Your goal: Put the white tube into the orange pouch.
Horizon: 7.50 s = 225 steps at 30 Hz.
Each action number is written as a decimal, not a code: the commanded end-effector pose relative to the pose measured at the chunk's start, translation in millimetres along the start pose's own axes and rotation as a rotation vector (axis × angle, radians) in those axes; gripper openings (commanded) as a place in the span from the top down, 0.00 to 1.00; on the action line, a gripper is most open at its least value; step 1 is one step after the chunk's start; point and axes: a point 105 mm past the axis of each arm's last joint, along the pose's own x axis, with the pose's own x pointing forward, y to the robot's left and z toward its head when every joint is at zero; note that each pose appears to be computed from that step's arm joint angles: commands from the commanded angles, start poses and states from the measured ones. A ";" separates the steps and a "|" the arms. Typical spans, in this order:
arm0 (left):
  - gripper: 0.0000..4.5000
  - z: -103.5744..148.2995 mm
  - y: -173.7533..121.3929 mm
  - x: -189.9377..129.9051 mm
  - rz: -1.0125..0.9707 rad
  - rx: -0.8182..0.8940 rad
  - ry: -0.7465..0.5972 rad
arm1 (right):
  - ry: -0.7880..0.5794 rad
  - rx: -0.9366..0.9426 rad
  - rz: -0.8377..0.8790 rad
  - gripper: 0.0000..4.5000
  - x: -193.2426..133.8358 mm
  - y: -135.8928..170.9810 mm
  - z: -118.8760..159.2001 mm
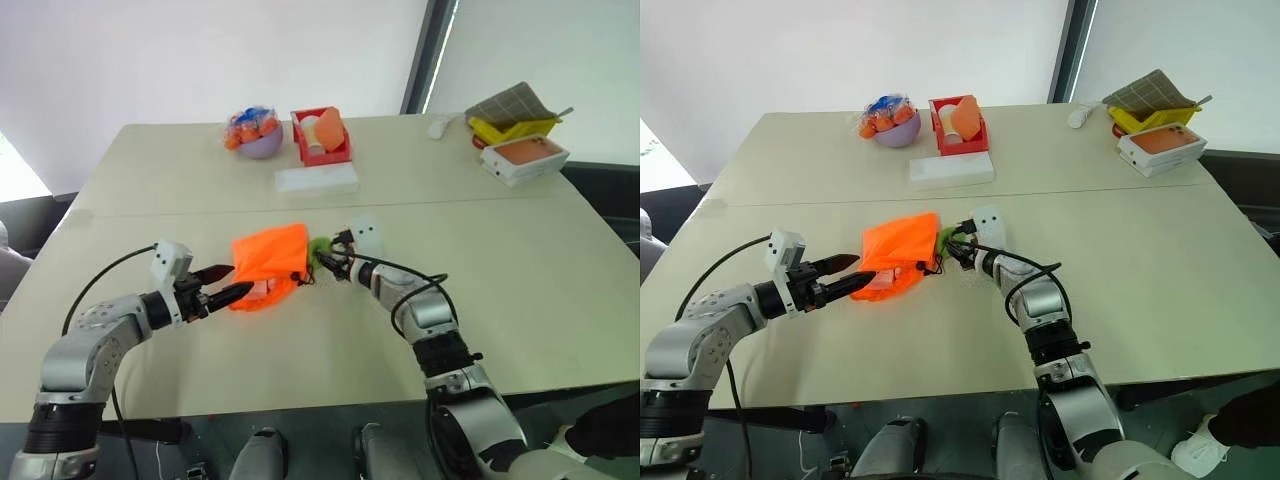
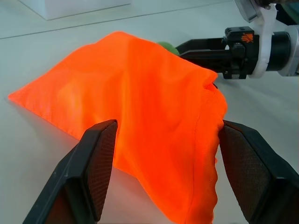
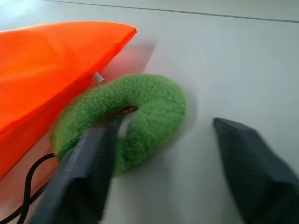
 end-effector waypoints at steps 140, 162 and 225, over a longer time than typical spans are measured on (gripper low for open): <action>0.01 7.8 -111.5 93.2 -0.191 0.607 0.055 | -0.613 0.196 0.305 1.00 -150.3 9.4 88.6; 0.01 10.0 -108.5 106.2 -0.130 0.589 0.007 | -0.592 0.220 0.329 1.00 -147.7 15.4 84.8; 0.00 -17.1 40.0 -64.0 0.428 0.019 -0.046 | -0.230 -0.064 -0.015 0.01 -179.7 -87.5 -11.9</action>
